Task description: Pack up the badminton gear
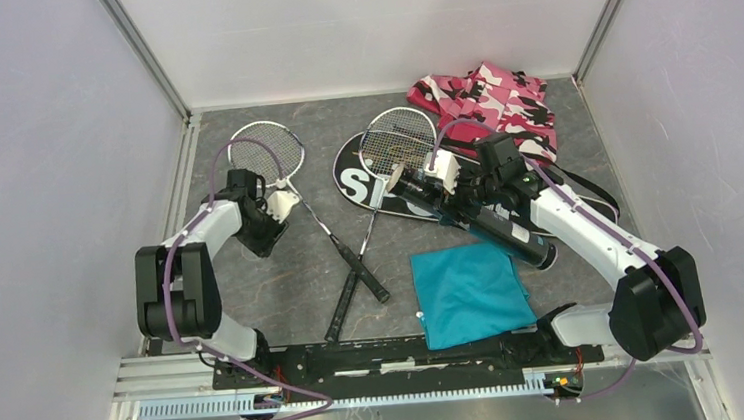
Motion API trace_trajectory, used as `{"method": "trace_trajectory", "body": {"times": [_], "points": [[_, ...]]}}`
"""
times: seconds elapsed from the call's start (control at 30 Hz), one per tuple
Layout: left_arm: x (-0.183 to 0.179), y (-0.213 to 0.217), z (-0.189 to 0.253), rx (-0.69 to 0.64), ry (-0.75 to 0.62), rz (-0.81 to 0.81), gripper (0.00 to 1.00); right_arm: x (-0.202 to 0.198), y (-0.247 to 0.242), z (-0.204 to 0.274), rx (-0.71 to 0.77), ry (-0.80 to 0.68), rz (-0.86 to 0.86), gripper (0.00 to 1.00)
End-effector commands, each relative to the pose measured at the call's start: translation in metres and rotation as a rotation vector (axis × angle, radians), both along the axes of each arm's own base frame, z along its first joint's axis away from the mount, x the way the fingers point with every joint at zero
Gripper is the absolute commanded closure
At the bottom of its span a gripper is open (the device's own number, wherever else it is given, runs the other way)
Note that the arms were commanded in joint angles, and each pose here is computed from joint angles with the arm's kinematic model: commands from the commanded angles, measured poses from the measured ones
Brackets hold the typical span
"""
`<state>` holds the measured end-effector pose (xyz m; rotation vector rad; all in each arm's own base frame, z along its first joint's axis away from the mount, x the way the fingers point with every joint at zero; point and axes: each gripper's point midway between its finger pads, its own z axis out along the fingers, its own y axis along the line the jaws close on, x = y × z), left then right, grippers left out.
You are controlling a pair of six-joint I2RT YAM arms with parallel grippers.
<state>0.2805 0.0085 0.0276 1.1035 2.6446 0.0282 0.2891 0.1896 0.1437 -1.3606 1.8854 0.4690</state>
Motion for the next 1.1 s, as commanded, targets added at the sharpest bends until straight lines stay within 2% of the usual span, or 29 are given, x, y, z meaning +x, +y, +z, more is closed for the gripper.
{"method": "trace_trajectory", "body": {"times": [0.0, 0.17, 0.4, 0.67, 0.93, 1.07], "points": [[0.007, 0.001, -0.008, -0.015, -0.006, -0.036, 0.53, 0.006, 0.003, 0.002, 0.019, -0.019, -0.001, 0.72], [0.002, -0.002, -0.014, -0.03, 0.013, -0.046, 0.6, 0.006, 0.003, 0.0, 0.015, -0.014, -0.001, 0.72], [-0.007, -0.006, -0.024, -0.056, 0.04, -0.045, 0.76, 0.007, 0.003, -0.002, 0.01, -0.008, -0.002, 0.72], [0.003, -0.017, -0.003, -0.122, -0.064, 0.002, 0.98, 0.013, 0.002, 0.006, 0.006, -0.033, -0.011, 0.72], [0.009, -0.033, 0.041, -0.229, -0.188, 0.08, 0.98, 0.023, 0.002, 0.024, -0.006, -0.061, -0.019, 0.72], [0.011, -0.056, 0.08, -0.37, -0.249, 0.084, 0.98, 0.029, 0.004, 0.034, -0.006, -0.076, -0.021, 0.72]]}}
